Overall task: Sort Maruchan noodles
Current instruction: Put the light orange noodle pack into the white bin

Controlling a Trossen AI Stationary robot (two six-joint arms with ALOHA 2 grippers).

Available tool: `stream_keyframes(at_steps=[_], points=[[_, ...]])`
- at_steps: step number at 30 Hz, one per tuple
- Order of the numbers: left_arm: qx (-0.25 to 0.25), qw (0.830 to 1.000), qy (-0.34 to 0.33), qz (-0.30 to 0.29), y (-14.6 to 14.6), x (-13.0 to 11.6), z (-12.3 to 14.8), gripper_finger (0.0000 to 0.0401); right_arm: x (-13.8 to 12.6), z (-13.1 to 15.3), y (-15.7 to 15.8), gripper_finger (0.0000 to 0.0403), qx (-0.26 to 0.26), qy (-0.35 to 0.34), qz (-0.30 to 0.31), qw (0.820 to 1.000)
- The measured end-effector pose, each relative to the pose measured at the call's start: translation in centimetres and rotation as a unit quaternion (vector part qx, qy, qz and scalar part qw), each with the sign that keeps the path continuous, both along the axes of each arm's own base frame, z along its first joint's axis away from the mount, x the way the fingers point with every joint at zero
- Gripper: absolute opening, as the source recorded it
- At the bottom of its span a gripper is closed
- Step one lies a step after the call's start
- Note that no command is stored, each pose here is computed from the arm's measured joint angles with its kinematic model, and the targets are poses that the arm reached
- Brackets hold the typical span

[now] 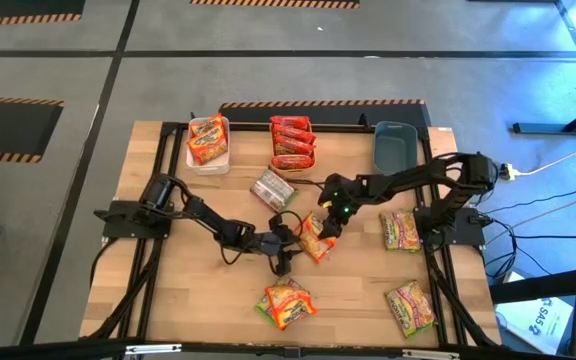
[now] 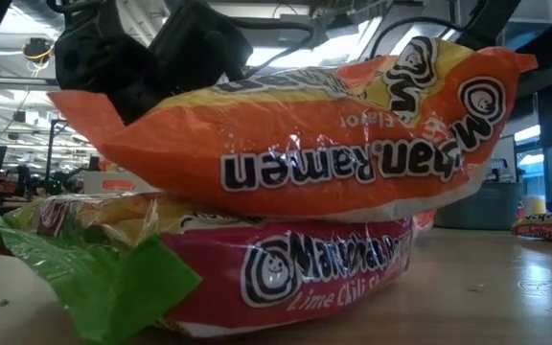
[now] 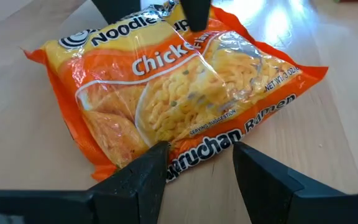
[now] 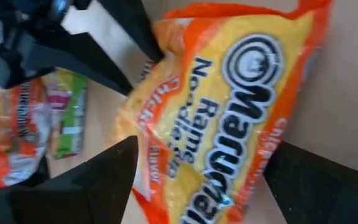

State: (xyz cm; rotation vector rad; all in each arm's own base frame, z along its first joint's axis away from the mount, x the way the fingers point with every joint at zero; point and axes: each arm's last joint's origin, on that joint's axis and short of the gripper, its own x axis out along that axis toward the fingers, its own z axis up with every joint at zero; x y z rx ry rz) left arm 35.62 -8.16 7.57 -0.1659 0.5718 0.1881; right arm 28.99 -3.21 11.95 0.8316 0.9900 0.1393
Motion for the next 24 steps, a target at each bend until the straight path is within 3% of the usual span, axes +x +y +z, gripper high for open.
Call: stream_keyframes(at_steps=[8,16,20,24], points=[[0.000,1.000,-0.011,-0.004,0.0,0.1,0.1,0.0179,0.6,-1.2,-0.1,0.0314,0.029,0.013,-0.018,0.999],[0.006,1.000,-0.010,-0.008,0.1,0.1,0.0,0.0179,1.3,-1.0,0.0,0.0311,0.049,-0.026,-0.026,0.998],[0.007,1.000,-0.010,-0.008,0.1,0.1,0.0,0.0179,1.3,-1.1,-0.1,0.0278,0.038,-0.021,-0.035,0.998],[0.006,1.000,-0.011,-0.009,0.1,0.1,0.1,0.0179,1.3,-1.1,-0.1,0.0214,0.028,-0.025,-0.036,0.999]])
